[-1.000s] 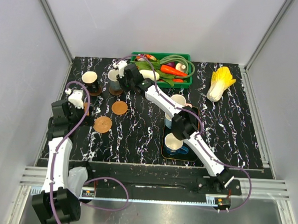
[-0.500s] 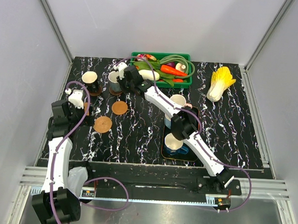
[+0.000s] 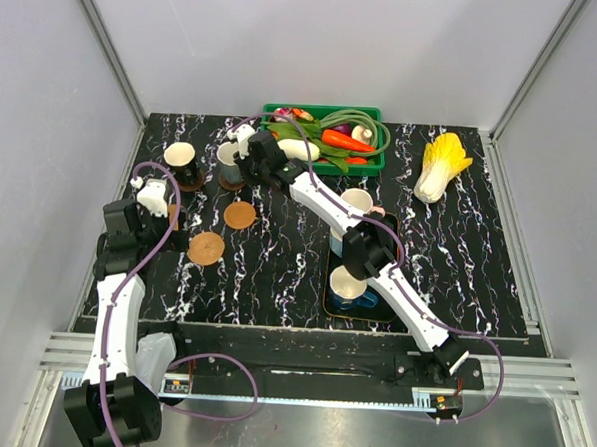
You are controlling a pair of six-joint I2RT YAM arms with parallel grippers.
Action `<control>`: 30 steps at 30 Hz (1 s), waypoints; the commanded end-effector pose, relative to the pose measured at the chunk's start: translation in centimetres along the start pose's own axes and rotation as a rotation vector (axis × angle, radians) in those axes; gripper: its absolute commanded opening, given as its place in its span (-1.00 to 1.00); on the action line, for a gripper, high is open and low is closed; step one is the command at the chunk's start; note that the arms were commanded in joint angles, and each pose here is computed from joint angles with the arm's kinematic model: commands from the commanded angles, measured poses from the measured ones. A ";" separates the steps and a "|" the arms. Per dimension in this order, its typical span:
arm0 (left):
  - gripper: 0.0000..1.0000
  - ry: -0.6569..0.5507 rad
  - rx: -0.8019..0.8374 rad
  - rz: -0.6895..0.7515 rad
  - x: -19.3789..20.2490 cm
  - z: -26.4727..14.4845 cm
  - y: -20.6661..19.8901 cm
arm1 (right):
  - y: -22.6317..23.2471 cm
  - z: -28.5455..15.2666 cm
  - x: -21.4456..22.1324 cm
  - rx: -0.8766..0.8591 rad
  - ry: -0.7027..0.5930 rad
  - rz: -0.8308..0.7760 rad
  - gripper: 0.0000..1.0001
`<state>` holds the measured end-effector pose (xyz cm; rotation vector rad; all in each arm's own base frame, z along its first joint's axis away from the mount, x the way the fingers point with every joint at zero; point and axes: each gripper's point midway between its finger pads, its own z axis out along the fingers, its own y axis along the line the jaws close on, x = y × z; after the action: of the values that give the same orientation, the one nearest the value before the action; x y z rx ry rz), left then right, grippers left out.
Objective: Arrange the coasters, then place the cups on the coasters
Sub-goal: Place the cup on the coaster.
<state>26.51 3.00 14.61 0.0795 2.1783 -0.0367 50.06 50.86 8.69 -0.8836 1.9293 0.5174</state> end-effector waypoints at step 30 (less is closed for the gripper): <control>0.98 -0.068 -0.005 0.031 -1.6 0.0 0.3 | 1.3 -3.7 -8.5 0.018 -0.187 -0.039 -0.25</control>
<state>26.52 3.00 14.62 0.0796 2.1779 -0.0366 50.17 51.90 9.93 -0.8741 1.8679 0.5275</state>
